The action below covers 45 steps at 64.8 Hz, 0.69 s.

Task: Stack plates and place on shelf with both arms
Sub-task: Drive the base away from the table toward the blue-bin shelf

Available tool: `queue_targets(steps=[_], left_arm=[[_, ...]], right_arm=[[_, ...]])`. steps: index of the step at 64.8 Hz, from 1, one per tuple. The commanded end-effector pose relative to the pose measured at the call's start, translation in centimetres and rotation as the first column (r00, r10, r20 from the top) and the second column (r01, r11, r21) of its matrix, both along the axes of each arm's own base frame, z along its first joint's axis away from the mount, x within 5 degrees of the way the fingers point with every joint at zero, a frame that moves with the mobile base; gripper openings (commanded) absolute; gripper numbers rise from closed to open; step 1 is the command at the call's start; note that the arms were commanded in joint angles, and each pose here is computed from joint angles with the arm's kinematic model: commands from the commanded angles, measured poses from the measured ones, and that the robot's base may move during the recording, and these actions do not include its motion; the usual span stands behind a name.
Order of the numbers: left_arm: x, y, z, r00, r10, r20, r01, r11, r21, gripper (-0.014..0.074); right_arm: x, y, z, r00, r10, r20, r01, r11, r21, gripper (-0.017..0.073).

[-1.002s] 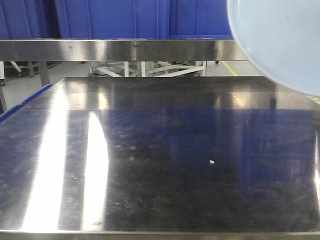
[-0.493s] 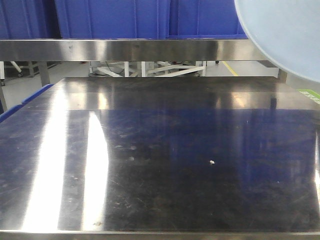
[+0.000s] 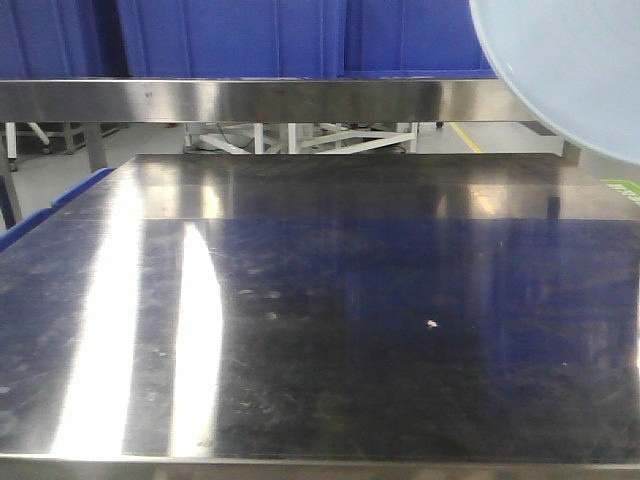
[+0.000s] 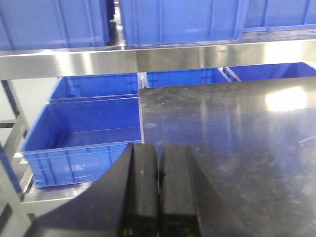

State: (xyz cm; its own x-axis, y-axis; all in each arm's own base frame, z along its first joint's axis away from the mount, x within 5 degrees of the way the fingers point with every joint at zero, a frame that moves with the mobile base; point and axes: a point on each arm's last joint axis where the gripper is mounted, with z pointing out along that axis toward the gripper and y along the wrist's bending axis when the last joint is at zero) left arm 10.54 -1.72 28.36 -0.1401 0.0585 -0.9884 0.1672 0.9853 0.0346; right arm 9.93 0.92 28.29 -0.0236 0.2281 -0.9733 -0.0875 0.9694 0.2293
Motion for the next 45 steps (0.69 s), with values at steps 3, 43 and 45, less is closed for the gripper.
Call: queue_targets(steps=[3, 43, 45], left_arm=[[0.08, 0.05, 1.71, 0.994, 0.009, 0.105, -0.006, 1.0, -0.023, 0.0082], [0.08, 0.05, 1.71, 0.994, 0.009, 0.105, -0.006, 1.0, -0.023, 0.0082], [0.08, 0.05, 1.71, 0.994, 0.009, 0.105, -0.006, 1.0, -0.023, 0.0082]], right_arm=[[-0.06, -0.28, 1.88, 0.992, -0.03, 0.124, 0.029, 0.999, 0.014, 0.0048], [-0.06, -0.28, 1.88, 0.992, -0.03, 0.124, 0.029, 0.999, 0.014, 0.0048], [-0.06, -0.28, 1.88, 0.992, -0.03, 0.124, 0.029, 0.999, 0.014, 0.0048]])
